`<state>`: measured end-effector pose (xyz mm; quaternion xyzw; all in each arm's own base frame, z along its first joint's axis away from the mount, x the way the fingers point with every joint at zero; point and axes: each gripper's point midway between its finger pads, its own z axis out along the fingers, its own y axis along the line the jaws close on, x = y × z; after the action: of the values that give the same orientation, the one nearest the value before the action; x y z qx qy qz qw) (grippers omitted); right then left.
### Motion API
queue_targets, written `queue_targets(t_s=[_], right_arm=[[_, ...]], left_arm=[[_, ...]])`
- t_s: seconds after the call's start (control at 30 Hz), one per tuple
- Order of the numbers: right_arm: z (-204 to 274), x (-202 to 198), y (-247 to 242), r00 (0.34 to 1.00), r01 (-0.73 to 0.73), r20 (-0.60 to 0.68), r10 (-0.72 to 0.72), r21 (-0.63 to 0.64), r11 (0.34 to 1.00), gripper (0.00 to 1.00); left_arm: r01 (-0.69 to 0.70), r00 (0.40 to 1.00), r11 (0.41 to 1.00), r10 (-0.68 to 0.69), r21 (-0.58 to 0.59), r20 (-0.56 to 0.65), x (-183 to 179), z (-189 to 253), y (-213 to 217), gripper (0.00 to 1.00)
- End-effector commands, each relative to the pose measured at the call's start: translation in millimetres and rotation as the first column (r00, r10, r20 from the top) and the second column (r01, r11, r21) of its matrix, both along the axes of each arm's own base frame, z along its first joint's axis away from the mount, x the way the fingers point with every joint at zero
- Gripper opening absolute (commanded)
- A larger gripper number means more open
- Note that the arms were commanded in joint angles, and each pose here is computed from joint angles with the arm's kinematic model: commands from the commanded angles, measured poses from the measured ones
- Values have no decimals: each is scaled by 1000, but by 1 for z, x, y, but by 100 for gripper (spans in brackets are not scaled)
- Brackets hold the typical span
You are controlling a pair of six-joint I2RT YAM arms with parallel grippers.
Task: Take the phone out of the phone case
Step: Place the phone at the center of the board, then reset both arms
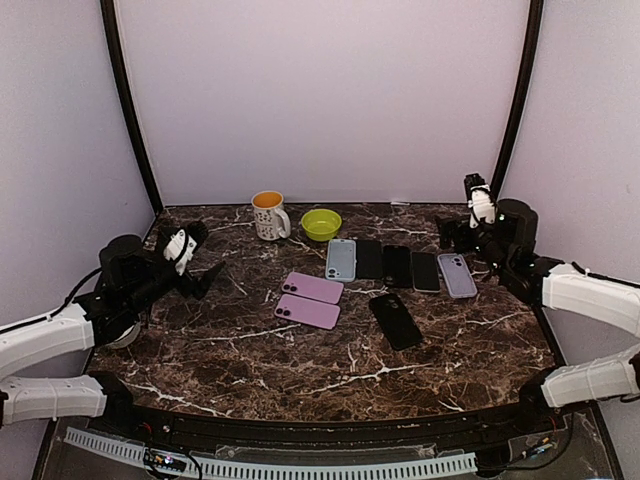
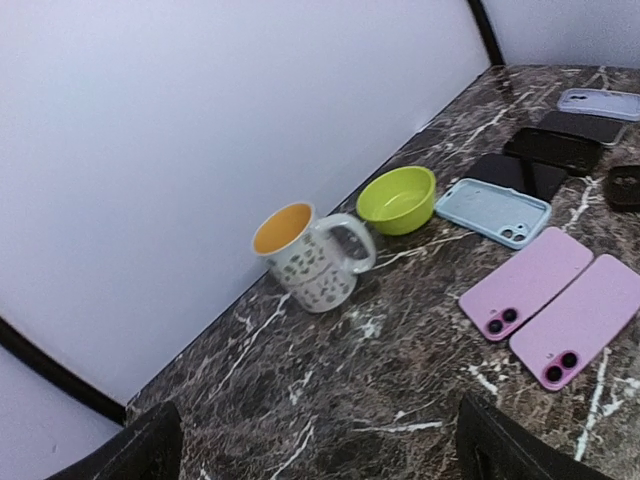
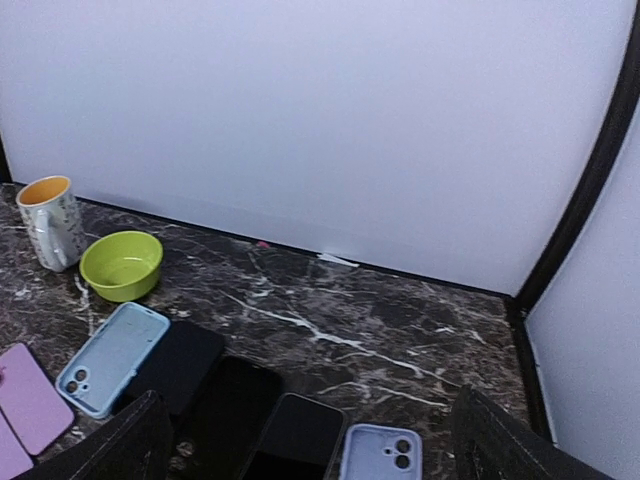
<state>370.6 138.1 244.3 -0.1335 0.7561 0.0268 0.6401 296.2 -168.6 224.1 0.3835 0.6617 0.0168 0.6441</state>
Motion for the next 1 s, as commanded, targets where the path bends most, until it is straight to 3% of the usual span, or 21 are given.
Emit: queue_targets(t_s=[0.0,0.03,0.1,0.3,0.4,0.57,0.77,0.97], right_arm=[[2,1,-43,991,136,-2,-136,53,989,99],[3,0,-54,985,171,3,-171,65,983,98],[4,-1,-73,972,231,9,-233,110,967,99],[-11,-7,-112,931,359,7,-365,150,921,99],[-19,-11,-122,917,392,21,-399,141,909,98],[-37,-15,-137,900,428,57,-433,80,900,99],[-53,-33,-148,893,413,160,-421,81,907,99],[-68,-31,-153,908,365,173,-382,120,923,99]], left_arm=[[-242,970,954,231,-177,-82,39,21,42,98],[-292,952,939,266,-184,-152,45,8,48,98],[-347,932,916,314,-202,-179,53,12,58,98],[-489,872,839,475,-237,-119,65,18,89,97],[-560,829,802,545,-208,-129,70,-9,111,97],[-592,806,761,567,-265,-170,74,-52,140,95],[-585,811,770,548,-255,-206,81,-87,155,93],[-560,828,771,522,-303,-204,89,-87,165,88]])
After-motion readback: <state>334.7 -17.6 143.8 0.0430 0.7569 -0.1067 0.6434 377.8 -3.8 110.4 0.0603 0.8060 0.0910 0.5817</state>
